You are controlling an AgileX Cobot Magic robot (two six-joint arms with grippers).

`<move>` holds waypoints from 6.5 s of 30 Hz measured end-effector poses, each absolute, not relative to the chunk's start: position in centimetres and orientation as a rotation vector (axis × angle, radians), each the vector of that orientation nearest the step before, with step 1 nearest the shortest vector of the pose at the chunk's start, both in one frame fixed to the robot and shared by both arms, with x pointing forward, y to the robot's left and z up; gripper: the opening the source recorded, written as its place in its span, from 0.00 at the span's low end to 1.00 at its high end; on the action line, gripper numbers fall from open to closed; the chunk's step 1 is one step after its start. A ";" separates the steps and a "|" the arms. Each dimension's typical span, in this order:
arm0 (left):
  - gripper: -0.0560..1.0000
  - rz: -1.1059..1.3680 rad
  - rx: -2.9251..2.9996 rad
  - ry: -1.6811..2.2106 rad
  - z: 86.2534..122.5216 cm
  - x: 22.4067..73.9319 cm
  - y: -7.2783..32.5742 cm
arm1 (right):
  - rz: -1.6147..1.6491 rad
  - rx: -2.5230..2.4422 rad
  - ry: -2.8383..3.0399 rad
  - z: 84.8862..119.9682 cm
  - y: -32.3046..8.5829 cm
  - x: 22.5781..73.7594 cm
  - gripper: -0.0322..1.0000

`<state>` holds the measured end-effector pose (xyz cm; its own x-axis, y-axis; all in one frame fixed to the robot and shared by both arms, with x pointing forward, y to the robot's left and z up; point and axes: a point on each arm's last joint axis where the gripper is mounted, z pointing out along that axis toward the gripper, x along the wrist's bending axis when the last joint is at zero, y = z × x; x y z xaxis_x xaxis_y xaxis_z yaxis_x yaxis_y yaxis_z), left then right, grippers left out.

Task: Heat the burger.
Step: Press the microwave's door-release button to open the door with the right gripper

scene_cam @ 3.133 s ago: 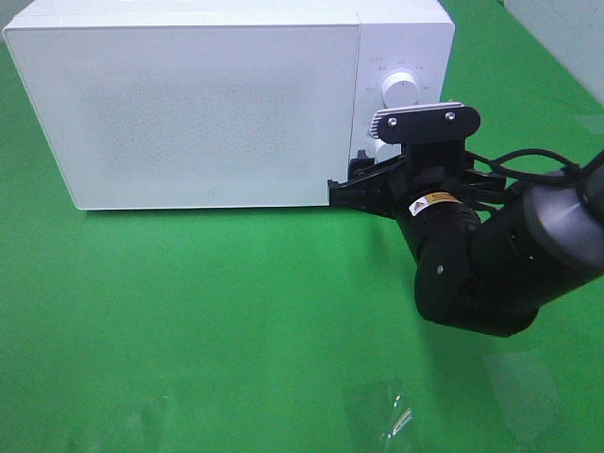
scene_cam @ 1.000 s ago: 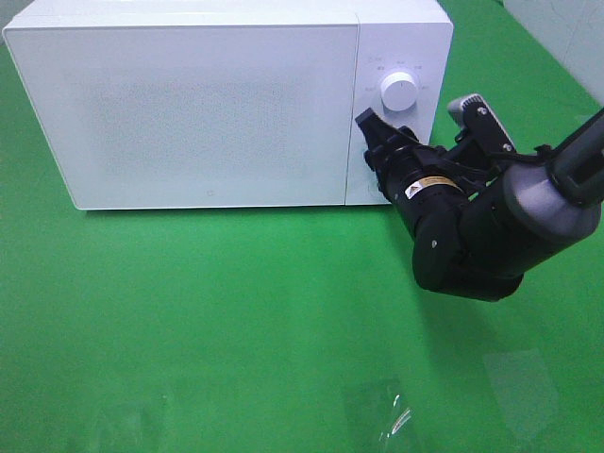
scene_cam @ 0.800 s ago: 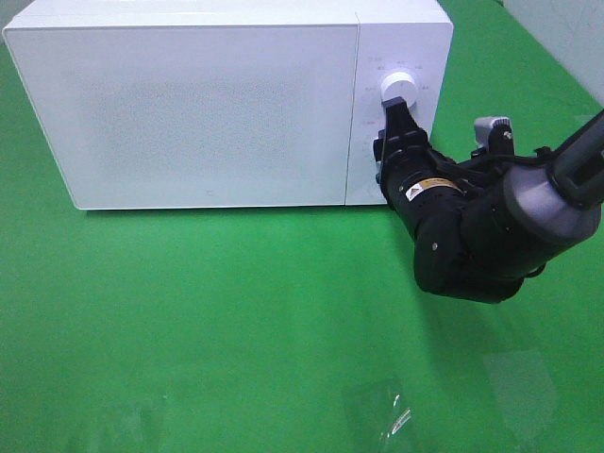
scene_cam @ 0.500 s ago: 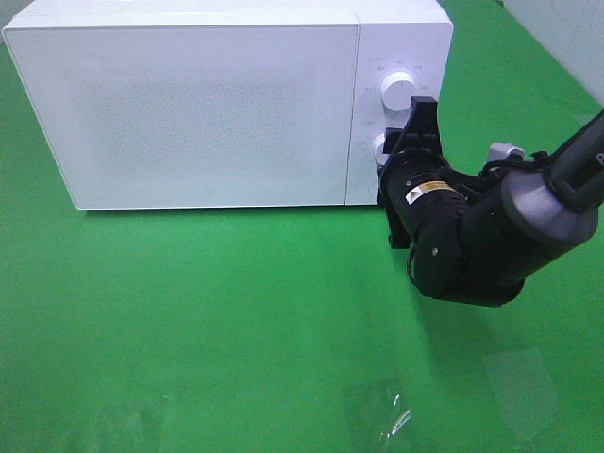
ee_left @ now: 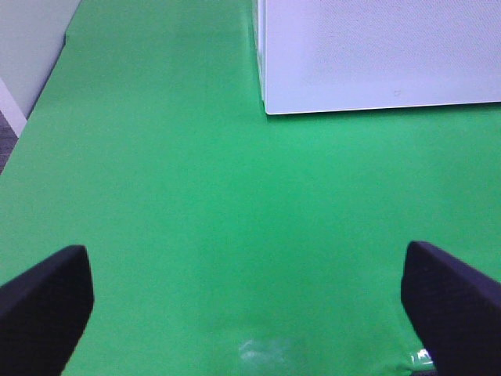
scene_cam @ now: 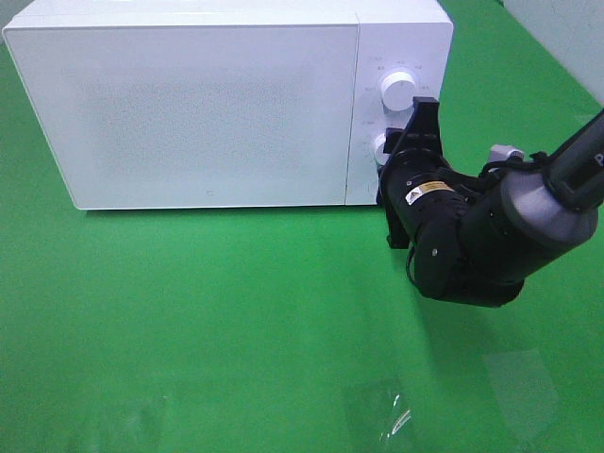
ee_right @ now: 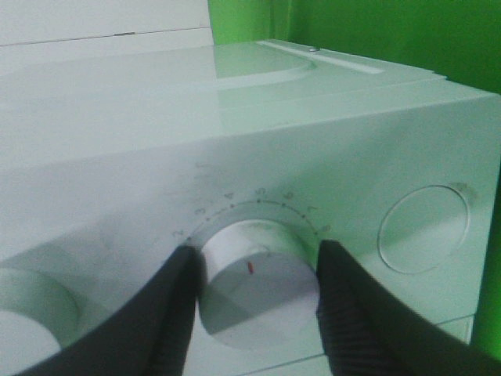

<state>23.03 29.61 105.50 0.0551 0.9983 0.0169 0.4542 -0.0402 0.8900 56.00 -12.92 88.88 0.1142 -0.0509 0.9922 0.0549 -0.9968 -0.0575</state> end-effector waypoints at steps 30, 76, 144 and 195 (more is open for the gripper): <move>0.99 0.932 1.595 1.493 105.5 23.0 29.6 | -2.091 -2.287 -0.185 89.8 -13.3 54.7 0.70; 0.99 0.932 1.595 1.493 105.5 23.0 29.6 | -1.096 -1.822 -2.655 98.2 -19.0 44.4 0.70; 0.99 0.932 1.595 1.493 105.5 23.0 29.6 | -1.817 -2.271 -2.530 105.8 -29.3 23.8 0.70; 0.99 0.932 1.595 1.493 105.5 23.0 29.6 | -2.190 -2.288 -2.424 105.8 -28.8 32.0 0.70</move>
<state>23.03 29.61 105.50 0.0551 0.9983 0.0169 0.4542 -0.0402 0.8900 32.04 -28.80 105.79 -0.1152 0.9910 0.0686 0.1685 -0.0486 0.9845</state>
